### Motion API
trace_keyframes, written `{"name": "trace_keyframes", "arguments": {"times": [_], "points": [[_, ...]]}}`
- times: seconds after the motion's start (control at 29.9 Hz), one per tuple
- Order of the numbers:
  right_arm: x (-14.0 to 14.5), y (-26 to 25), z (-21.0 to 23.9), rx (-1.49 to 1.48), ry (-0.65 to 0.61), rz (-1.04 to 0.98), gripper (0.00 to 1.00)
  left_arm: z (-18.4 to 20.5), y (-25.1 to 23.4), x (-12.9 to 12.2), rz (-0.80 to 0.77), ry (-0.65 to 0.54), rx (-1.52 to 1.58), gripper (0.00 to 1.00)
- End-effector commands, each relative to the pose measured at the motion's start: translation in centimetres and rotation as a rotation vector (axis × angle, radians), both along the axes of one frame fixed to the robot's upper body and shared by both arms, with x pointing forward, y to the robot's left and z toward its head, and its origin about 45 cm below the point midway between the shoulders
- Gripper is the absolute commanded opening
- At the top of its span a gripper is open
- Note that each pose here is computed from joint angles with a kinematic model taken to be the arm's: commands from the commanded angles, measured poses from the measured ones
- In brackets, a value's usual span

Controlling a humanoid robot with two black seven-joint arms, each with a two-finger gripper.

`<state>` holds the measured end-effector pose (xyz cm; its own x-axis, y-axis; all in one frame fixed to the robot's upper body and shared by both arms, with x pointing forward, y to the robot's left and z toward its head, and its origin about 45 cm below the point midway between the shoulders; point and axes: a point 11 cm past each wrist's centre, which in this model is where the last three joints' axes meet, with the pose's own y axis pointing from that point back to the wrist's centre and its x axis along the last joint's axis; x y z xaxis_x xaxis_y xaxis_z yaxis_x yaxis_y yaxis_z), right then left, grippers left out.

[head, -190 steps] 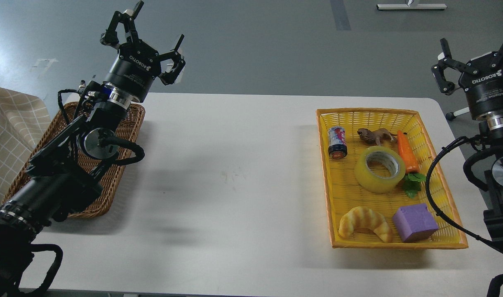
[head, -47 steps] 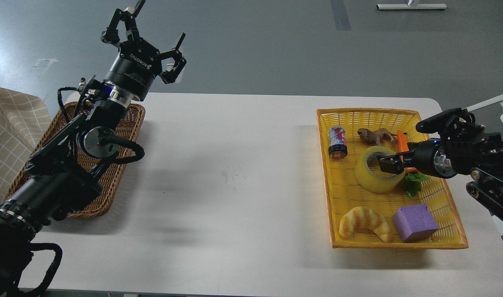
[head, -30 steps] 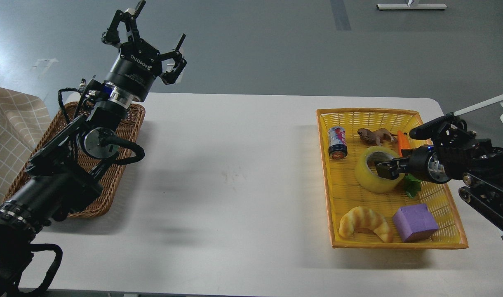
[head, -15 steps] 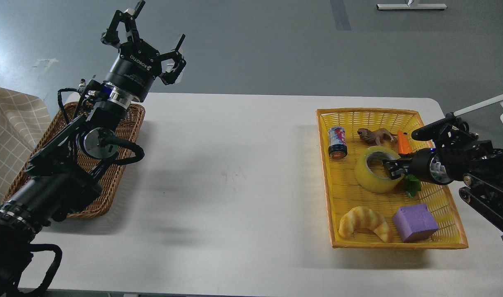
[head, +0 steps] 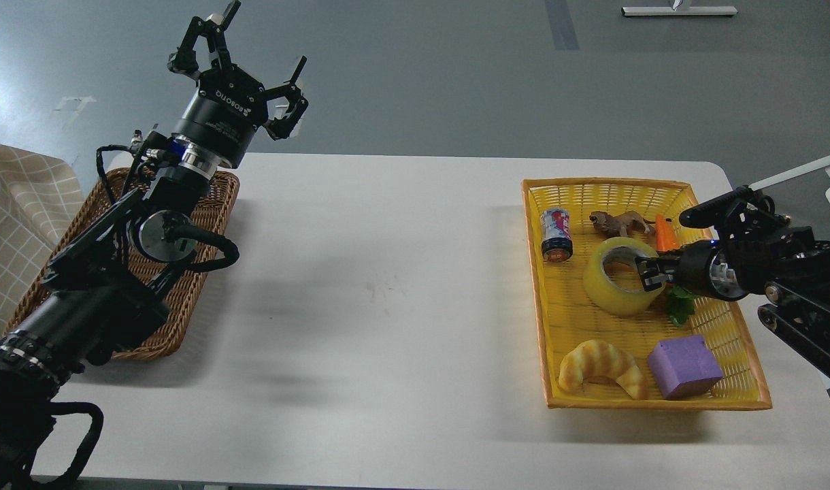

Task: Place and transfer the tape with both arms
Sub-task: 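Hook the right gripper into the yellow tape roll and grip it, then lift the tape roll out of the tray toward the table center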

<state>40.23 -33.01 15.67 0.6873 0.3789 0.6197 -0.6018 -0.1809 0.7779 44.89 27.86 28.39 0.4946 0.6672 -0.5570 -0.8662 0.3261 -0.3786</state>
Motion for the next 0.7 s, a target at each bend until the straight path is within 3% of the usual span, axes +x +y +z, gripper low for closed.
{"name": "trace_keyframes", "arguments": {"times": [0.0, 0.33, 0.67], "points": [[0.2, 0.9, 1.1, 0.011, -0.015, 0.029, 0.00, 0.0, 0.2, 0.0, 0.003, 0.000, 0.005, 0.98], [0.7, 0.7, 4.9, -0.004, -0.075, 0.073, 0.00, 0.0, 0.3, 0.0, 0.004, 0.002, 0.008, 0.98], [3.3, 3.2, 10.2, 0.013, -0.172, 0.128, 0.00, 0.0, 0.6, 0.0, 0.008, 0.004, 0.012, 0.98]]}}
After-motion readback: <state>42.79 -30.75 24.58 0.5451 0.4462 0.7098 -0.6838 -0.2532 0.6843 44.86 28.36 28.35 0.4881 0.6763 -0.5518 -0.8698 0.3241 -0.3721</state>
